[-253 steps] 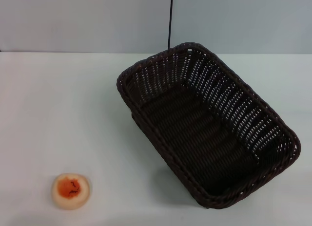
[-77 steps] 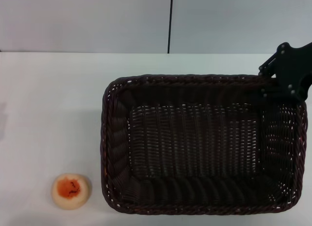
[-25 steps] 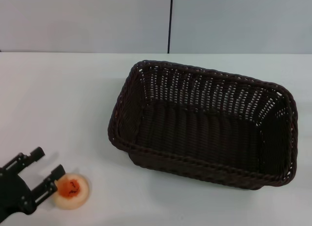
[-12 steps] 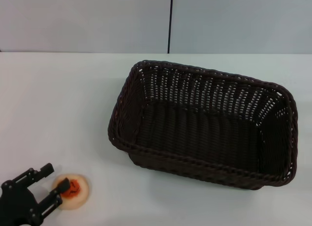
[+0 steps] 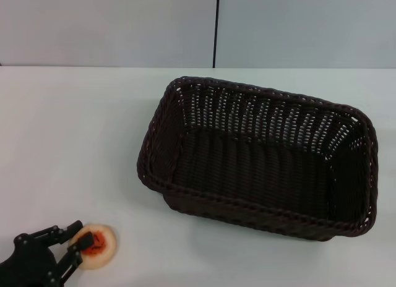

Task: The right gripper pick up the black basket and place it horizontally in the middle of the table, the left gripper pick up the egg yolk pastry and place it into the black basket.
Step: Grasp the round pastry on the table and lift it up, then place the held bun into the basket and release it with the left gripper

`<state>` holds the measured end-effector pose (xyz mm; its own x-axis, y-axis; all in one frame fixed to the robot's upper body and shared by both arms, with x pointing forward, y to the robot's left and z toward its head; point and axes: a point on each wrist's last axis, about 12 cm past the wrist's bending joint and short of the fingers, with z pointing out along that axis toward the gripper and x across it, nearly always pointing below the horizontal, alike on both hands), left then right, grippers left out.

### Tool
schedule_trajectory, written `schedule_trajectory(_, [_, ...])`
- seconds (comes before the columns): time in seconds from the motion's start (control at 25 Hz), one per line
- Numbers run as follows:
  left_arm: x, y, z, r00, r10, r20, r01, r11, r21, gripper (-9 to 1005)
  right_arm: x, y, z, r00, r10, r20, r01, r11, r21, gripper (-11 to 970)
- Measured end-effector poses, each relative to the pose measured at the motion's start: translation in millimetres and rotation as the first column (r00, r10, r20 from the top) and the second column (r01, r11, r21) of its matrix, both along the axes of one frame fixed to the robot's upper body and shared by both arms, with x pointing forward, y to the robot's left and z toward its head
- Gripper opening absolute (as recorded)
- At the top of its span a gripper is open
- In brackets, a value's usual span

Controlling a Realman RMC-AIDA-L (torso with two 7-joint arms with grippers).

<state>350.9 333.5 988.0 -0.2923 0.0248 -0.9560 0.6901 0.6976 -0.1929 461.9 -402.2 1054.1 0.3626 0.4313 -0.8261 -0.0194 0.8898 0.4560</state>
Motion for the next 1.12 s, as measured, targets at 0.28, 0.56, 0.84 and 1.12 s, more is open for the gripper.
schedule_trajectory(0.28, [1.3,-2,0.9,1.000,-0.003,0.005,0.003,1.000,-0.015,174,0.9,1,-0.3,1.000,0.001,-0.002,-0.001,1.000,0.002,300])
schedule_trajectory(0.56, [9.7,-4,19.7,0.994,0.042,0.098,-0.025,0.986,-0.168,58,2.2,3,-1.8,1.000,0.010,-0.009,-0.009,1.000,0.010,300])
schedule_trajectory(0.84, [52.6,-32,38.7,0.970,0.097,0.222,-0.014,0.936,-0.351,49,2.7,8,-4.7,0.999,0.041,-0.027,-0.041,0.999,0.007,300])
schedule_trajectory(1.12, [91.5,-68,52.2,0.957,-0.030,0.287,0.141,0.917,-0.373,46,-0.6,10,-8.9,0.998,0.041,-0.041,-0.040,0.999,0.022,300])
